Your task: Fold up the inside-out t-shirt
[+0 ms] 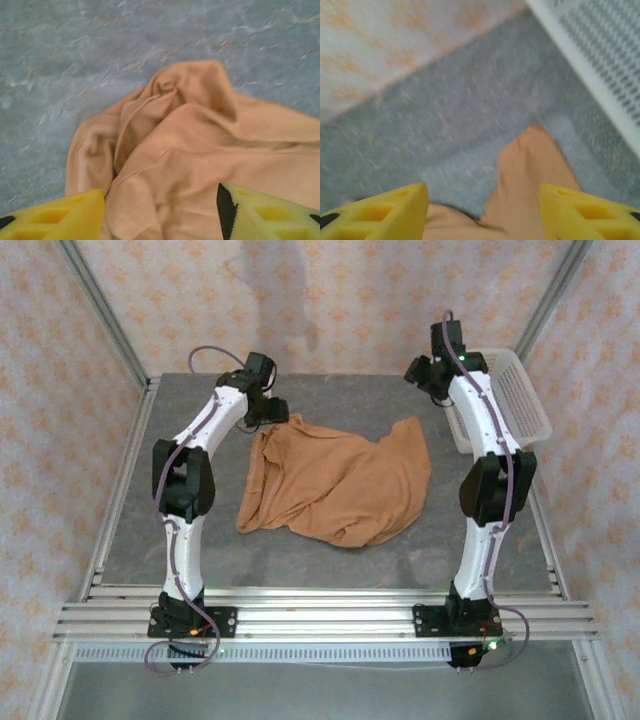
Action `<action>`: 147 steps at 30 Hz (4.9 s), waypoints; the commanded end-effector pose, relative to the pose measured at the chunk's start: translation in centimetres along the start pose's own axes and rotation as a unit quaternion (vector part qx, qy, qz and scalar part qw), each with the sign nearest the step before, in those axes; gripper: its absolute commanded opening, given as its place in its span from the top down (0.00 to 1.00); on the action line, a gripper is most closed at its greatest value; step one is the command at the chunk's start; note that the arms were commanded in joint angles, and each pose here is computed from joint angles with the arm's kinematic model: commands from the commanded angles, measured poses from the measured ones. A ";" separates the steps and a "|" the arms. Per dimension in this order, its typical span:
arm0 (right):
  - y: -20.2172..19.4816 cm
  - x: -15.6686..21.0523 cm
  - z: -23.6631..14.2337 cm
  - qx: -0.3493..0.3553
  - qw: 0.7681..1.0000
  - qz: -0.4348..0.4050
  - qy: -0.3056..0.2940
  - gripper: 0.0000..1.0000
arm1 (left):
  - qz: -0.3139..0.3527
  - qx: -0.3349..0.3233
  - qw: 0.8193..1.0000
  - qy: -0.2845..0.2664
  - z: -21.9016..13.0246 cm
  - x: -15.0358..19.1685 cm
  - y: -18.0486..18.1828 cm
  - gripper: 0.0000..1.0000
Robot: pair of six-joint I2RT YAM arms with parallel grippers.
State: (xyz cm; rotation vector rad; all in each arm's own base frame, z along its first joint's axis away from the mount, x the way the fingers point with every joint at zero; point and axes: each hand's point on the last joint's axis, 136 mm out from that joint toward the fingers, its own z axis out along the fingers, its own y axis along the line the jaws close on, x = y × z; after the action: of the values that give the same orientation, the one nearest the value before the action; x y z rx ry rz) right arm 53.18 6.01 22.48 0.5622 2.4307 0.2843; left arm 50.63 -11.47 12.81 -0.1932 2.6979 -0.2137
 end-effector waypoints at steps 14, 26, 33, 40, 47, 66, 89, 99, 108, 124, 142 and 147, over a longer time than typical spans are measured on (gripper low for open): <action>-1.9 25.0 -7.3 -0.037 0.988 -0.069 0.135 0.35 | 0.050 0.012 0.997 0.062 -6.4 22.6 1.5 0.50; -6.2 35.4 -6.3 -0.017 0.971 -0.067 0.231 0.34 | 0.039 -0.045 0.993 0.099 -1.3 25.8 4.3 0.46; -6.1 34.6 -1.7 0.009 0.976 -0.056 0.211 0.69 | 0.005 -0.045 0.994 0.100 0.4 23.5 5.3 1.00; -9.5 28.0 -0.5 0.080 0.979 -0.061 0.177 1.00 | -0.138 0.019 0.989 0.045 -1.9 19.8 9.3 1.00; -10.6 23.2 0.0 0.123 0.976 -0.072 0.165 1.00 | -0.195 0.027 0.980 0.009 -3.7 18.2 11.6 1.00; -5.0 18.4 -0.3 0.037 0.983 -0.056 0.171 0.43 | 0.024 0.076 0.989 -0.127 -9.2 11.1 -1.6 0.41; -8.9 25.3 -2.1 -0.044 0.977 0.053 0.203 0.76 | 0.300 0.076 0.950 0.043 3.6 23.5 -21.4 0.77; -4.0 26.4 -0.2 -0.109 0.971 0.065 0.205 0.54 | 0.249 0.138 0.958 0.031 -3.4 20.6 -21.8 1.00; 0.5 24.8 1.6 -0.190 0.953 0.164 0.171 0.65 | 0.155 0.239 0.957 0.056 -5.4 19.3 -21.8 1.00; -9.7 21.0 -7.3 -0.025 0.994 0.054 0.094 1.00 | 0.130 0.262 0.951 0.101 -6.4 16.7 -20.3 0.96; -8.1 20.9 -4.0 -0.026 0.990 0.039 0.134 0.56 | 0.217 0.182 0.954 0.099 -2.8 19.7 -18.2 0.31; -6.2 23.2 -4.7 -0.060 0.987 0.039 0.147 0.63 | 0.246 0.166 0.949 0.110 -1.5 20.8 -19.1 0.31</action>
State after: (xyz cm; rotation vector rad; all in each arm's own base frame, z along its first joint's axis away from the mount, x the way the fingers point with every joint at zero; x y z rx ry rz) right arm 32.76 9.74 12.64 0.5791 2.6295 0.5343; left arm 33.10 -33.69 9.94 0.5671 2.7595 -0.6371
